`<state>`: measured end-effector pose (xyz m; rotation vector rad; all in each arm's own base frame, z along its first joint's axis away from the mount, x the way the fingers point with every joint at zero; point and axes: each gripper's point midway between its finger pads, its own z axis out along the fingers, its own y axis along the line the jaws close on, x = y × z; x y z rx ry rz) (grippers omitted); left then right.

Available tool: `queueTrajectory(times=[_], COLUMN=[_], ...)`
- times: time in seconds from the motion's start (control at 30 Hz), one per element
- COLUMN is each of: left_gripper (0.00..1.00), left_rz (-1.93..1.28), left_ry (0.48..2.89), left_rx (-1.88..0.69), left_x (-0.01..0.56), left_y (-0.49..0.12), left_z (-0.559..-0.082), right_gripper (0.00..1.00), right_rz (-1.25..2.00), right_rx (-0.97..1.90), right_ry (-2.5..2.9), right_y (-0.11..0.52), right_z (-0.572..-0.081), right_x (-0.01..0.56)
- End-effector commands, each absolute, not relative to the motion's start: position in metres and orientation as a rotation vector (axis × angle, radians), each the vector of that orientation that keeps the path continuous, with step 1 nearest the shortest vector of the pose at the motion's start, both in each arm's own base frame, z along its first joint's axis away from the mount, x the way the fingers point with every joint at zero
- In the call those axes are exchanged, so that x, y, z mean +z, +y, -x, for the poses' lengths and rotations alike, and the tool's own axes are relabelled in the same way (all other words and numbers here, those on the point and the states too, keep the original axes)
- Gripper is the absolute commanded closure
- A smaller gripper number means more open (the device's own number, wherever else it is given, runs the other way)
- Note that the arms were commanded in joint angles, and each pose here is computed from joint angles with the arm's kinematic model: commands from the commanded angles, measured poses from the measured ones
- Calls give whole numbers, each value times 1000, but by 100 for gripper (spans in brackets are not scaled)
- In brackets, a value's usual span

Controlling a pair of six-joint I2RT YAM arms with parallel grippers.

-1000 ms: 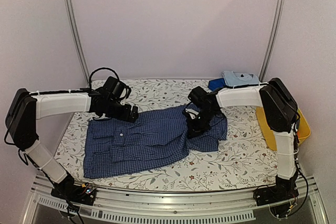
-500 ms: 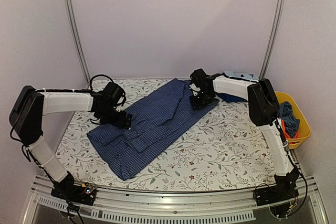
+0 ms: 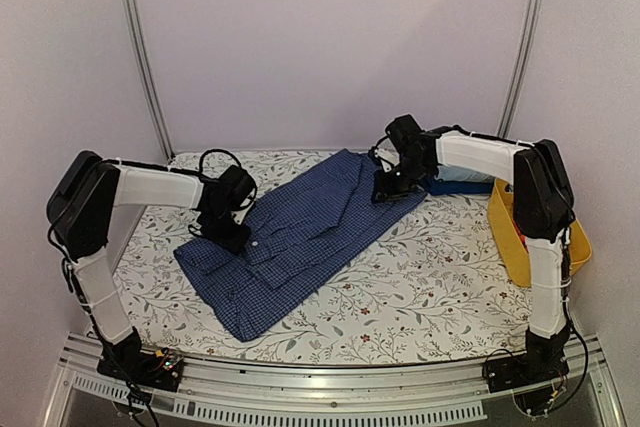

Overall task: Fold and stack the mixed laundry pile
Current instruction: Rotate the rectangle-folded T-shirt at the center of the board.

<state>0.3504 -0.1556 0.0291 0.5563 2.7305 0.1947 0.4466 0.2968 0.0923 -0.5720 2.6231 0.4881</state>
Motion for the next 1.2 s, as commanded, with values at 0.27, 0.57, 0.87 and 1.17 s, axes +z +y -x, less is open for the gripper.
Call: queueTrajectory(times=[0.27,0.57,0.87,1.17], left_gripper=[62,60,49,52], left_rz=[-894,-1346,-1037,-518], left_ry=[3023,3015,2768,2697], left_rx=[414,164,-380,-493], left_x=[-41,-27,88,96], left_y=[-173,-272,-340,-303], left_z=[-217,-80,-145,-281], right_gripper=[79,79,80,80], right_rz=[544,536,547,548], right_rx=[599,659,780,740], right_ry=[2707,2756,2741,2800], right_y=[284,269,289,301], right_z=[-406,-372,-338,-323], right_x=[83,69,77,57])
